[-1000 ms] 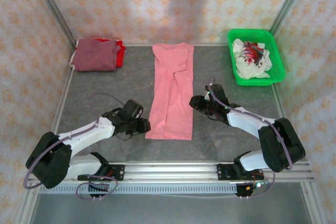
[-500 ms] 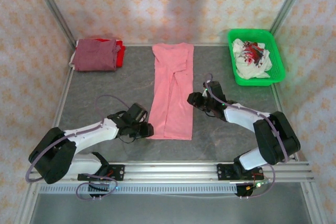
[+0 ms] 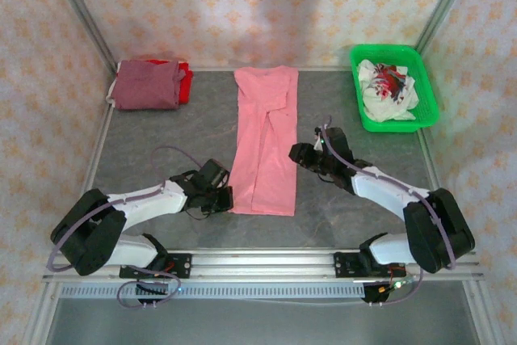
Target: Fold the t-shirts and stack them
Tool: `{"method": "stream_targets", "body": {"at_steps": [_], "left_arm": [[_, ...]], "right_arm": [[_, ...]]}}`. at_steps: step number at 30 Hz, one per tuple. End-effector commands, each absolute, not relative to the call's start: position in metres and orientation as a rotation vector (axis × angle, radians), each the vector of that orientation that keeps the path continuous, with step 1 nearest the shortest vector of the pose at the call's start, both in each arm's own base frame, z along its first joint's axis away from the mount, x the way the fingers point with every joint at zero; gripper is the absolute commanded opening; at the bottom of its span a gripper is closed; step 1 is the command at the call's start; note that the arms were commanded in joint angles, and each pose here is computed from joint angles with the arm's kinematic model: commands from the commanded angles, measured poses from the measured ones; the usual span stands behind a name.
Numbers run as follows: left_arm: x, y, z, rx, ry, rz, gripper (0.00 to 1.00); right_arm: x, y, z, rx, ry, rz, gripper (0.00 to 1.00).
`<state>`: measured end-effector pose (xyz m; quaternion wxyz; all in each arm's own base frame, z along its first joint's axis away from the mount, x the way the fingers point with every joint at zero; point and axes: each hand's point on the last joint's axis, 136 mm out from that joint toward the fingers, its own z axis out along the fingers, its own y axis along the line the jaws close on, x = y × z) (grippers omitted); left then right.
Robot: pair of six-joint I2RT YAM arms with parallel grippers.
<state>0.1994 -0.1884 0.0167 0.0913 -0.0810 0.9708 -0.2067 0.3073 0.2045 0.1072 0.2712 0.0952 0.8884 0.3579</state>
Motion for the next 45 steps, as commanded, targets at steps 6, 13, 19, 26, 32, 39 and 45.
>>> {"method": "stream_targets", "body": {"at_steps": [6,13,19,26,32,39,45], "left_arm": [[0.179,-0.176,0.009,-0.248,2.924,-0.556,0.00],[0.163,-0.180,0.009,-0.214,2.947,-0.549,0.00],[0.155,-0.183,0.014,-0.204,2.921,-0.555,0.00],[0.153,-0.183,0.017,-0.199,2.898,-0.557,0.00],[0.153,-0.185,0.019,-0.190,2.882,-0.554,0.00],[0.152,-0.187,0.017,-0.184,2.881,-0.554,0.00],[0.152,-0.189,0.015,-0.166,2.888,-0.551,0.00]], "right_arm": [[0.216,0.226,0.074,0.275,2.652,1.070,0.42],[0.166,0.222,0.061,0.368,2.720,1.103,0.44],[0.151,0.208,0.048,0.477,2.728,1.102,0.44],[0.138,0.202,0.039,0.493,2.765,1.088,0.42],[0.130,0.201,0.031,0.483,2.806,1.060,0.41],[0.130,0.208,0.027,0.475,2.810,1.090,0.39],[0.134,0.214,0.030,0.456,2.804,1.106,0.38]]}}
